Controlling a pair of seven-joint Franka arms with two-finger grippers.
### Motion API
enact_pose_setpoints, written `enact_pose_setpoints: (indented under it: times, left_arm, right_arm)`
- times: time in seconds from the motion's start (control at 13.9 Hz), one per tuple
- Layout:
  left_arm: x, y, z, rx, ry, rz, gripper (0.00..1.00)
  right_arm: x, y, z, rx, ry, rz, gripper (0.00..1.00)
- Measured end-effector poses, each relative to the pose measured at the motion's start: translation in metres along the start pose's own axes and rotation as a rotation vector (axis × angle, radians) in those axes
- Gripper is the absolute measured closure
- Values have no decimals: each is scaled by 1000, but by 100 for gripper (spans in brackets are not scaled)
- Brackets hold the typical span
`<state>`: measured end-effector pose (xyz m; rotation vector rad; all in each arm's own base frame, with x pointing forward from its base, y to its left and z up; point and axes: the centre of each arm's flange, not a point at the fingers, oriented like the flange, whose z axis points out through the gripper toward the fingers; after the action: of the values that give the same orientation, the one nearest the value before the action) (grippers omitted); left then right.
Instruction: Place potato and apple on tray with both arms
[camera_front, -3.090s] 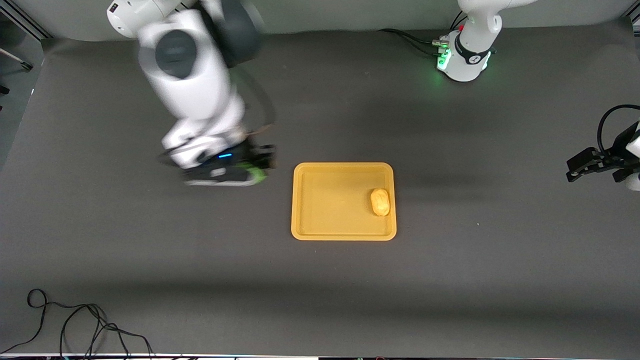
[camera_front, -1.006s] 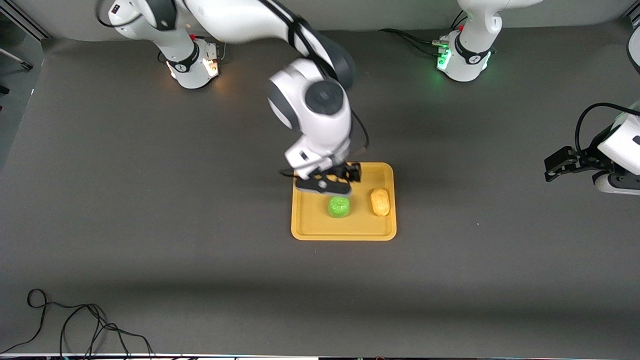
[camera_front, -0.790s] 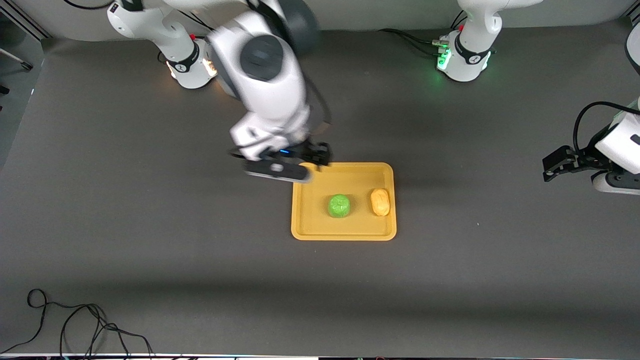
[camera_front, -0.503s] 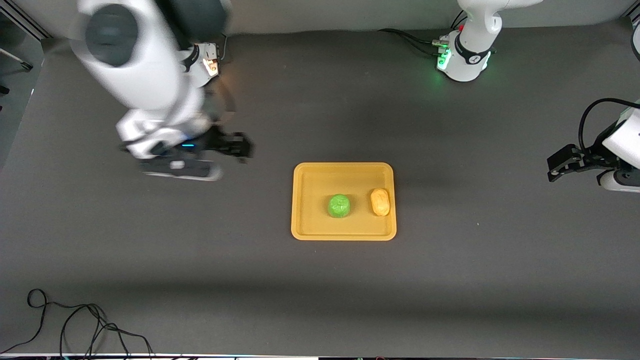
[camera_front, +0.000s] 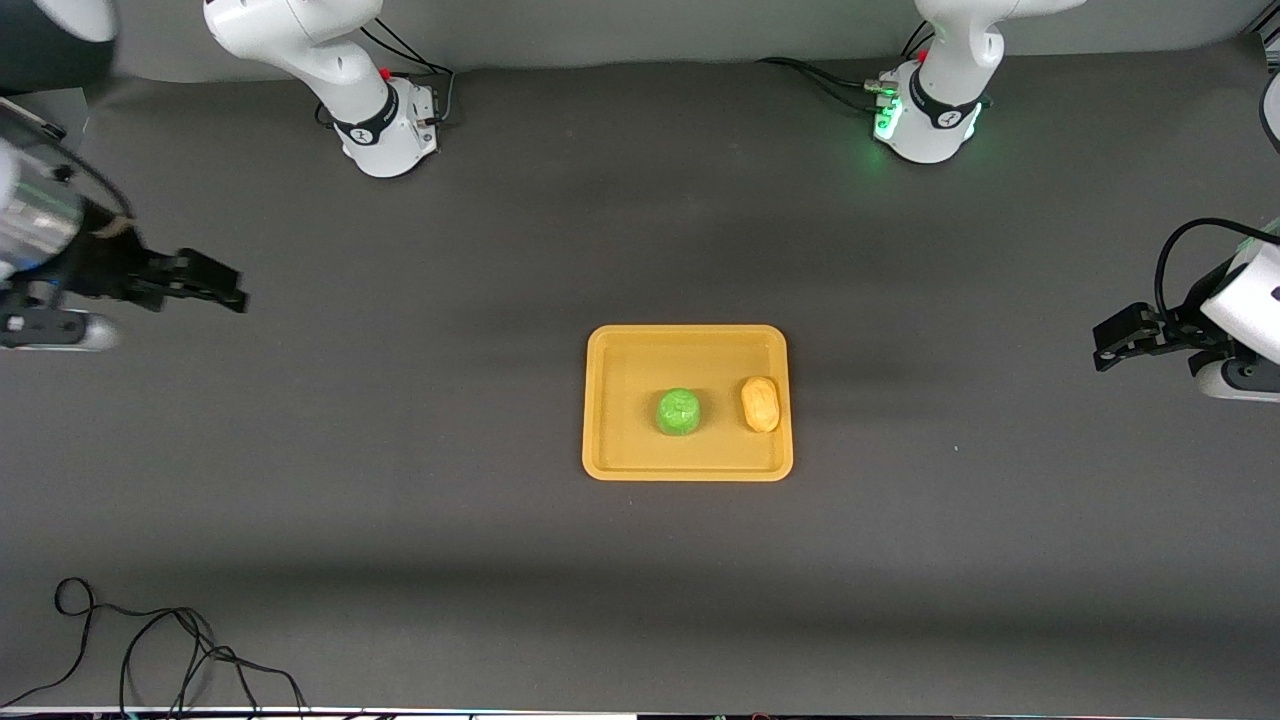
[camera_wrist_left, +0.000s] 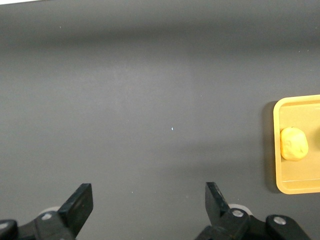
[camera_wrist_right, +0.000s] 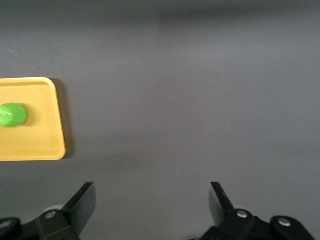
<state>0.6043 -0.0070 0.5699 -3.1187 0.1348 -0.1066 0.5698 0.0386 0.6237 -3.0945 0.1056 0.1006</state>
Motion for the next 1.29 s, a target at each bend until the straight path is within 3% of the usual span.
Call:
enact_pose_setpoints:
  times: [0.43, 1.01, 1.29]
  left_arm:
    - [-2, -1, -5, -1, -17, -3, 0]
    - [-3, -4, -22, 0, -13, -8, 0]
    - [-2, -8, -18, -1, -21, -15, 0]
  right_arm:
    - [1, 75, 11, 20, -4, 12, 0]
    - [2, 67, 23, 18, -20, -4, 0]
    - [1, 55, 22, -39, -12, -36, 0]
